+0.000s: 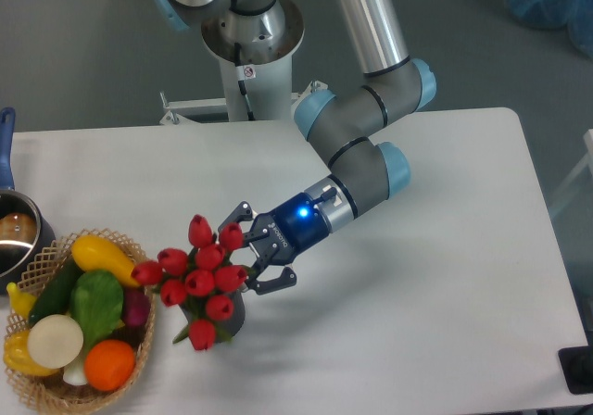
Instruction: Insert the flowers into the vase
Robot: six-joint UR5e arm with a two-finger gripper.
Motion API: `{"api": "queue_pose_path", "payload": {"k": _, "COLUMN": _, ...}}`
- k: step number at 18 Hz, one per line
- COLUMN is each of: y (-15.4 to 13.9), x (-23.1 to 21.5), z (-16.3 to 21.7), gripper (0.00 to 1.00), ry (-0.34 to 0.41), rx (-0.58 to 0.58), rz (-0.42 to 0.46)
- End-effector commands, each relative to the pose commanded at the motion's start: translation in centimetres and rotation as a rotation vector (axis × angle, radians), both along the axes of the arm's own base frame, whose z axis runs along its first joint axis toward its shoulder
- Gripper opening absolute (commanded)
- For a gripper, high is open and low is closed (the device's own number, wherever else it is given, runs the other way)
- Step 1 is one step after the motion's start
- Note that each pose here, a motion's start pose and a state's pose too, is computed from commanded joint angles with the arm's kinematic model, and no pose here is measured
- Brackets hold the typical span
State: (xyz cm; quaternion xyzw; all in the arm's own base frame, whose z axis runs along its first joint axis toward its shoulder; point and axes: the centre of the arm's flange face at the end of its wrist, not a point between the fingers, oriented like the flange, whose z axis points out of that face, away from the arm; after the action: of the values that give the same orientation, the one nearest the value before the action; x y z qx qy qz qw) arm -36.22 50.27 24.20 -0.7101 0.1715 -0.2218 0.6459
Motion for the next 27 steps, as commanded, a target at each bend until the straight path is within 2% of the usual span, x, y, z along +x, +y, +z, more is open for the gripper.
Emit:
{"api": "queue_pose_path", "payload": {"k": 2, "y": -0.4, "x": -0.2, "z": 0.2, "gripper": 0.77, "ry": 0.001, "rx": 0.001, "rz": 0.008}}
{"api": "queue_pose_path", "payload": {"k": 3, "y": -0.6, "x": -0.3, "z": 0.1, "gripper": 0.82, "ry": -0.001, "rx": -0.001, "rz": 0.011}}
{"api": "queue_pose_path", "payload": {"k": 5, "y": -1.1, "x": -0.7, "z": 0.6, "gripper": 1.0, "ry": 0.006, "rx": 0.002, "rz": 0.023}}
{"api": "queue_pose_path", "payload": {"k": 10, "y": -3.6, "x": -2.5, "z": 2.0, "gripper": 1.0, "ry": 0.111, "rx": -0.109, "rz": 0.065}}
{"api": "queue_pose_path", "payload": {"k": 16, "y": -7.4, "x": -5.5, "z": 5.7, "gripper": 1.0, "ry": 0.152, "rx": -0.102, "rz": 0.157}}
{"api": "queue_pose_path", "payload": {"k": 21, "y": -11.1, "x": -8.4, "z": 7.9, "gripper": 1.0, "ry": 0.251, "rx": -0.182, "rz": 0.238}}
{"api": "queue_pose_path", "payload": {"k": 24, "y": -12.2, "x": -9.6, "z": 9.5, "gripper": 1.0, "ry": 0.287, "rx": -0.185, "rz": 0.269}}
{"api": "queue_pose_path", "payload": {"k": 27, "y": -14.6, "x": -11.0, "z": 11.1, "gripper": 1.0, "ry": 0.334, "rx": -0.221, "rz": 0.322}}
